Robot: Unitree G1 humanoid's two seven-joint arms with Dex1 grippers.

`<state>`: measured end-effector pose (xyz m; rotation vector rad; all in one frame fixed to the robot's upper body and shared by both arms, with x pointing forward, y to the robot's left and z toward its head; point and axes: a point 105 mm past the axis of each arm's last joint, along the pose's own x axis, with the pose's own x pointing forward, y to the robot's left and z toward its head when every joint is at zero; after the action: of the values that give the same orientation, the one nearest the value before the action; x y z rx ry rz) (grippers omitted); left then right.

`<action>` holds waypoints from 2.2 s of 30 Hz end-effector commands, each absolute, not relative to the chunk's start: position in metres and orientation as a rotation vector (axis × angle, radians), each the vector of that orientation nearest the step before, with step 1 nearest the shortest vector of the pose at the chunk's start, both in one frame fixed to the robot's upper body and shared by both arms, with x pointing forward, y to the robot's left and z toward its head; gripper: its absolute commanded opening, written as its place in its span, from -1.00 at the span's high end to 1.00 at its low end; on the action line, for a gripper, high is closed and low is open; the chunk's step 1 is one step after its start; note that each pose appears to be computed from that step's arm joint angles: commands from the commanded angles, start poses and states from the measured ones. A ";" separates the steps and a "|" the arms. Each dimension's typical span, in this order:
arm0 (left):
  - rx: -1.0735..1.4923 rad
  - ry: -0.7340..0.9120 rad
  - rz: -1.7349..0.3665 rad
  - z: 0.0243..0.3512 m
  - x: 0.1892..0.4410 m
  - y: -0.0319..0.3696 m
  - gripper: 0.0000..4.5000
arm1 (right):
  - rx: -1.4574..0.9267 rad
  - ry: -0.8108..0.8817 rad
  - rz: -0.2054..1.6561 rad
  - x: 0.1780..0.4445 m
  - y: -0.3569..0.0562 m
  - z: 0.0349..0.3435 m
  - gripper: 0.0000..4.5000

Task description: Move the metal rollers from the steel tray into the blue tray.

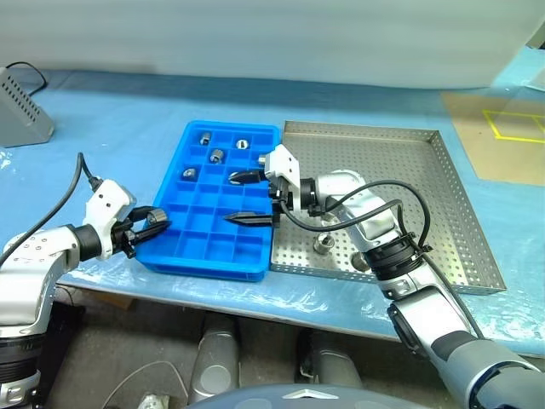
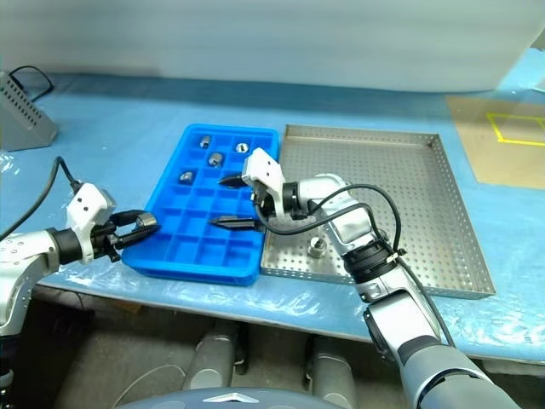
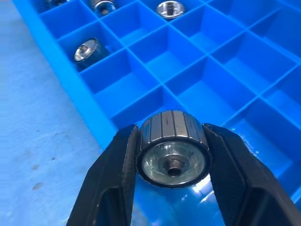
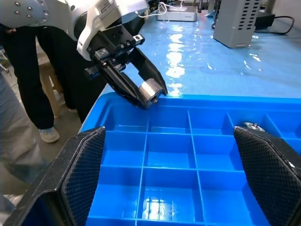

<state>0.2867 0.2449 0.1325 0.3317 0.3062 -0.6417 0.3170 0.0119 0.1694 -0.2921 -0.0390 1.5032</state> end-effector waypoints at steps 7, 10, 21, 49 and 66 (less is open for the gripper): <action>0.308 0.271 -0.640 0.131 0.295 0.230 0.02 | -0.337 -0.095 1.484 0.318 0.009 0.180 -1.00; 0.322 0.277 -0.627 0.129 0.300 0.230 0.02 | -0.341 -0.095 1.475 0.318 0.008 0.180 -1.00; 0.336 0.299 -0.589 0.122 0.312 0.228 -0.40 | -0.353 -0.100 1.438 0.322 0.003 0.179 -1.00; 0.463 0.111 -1.410 0.155 0.331 0.061 -0.67 | -0.420 -0.043 0.874 0.348 -0.137 0.199 -1.00; 0.529 0.245 -1.633 0.092 0.330 0.006 -0.67 | -0.408 0.010 0.698 0.315 -0.159 0.190 -1.00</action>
<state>0.3252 0.0064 0.0986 0.5044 0.2339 -1.6578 0.3198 -0.1578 0.1749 -0.3938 0.0647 0.7119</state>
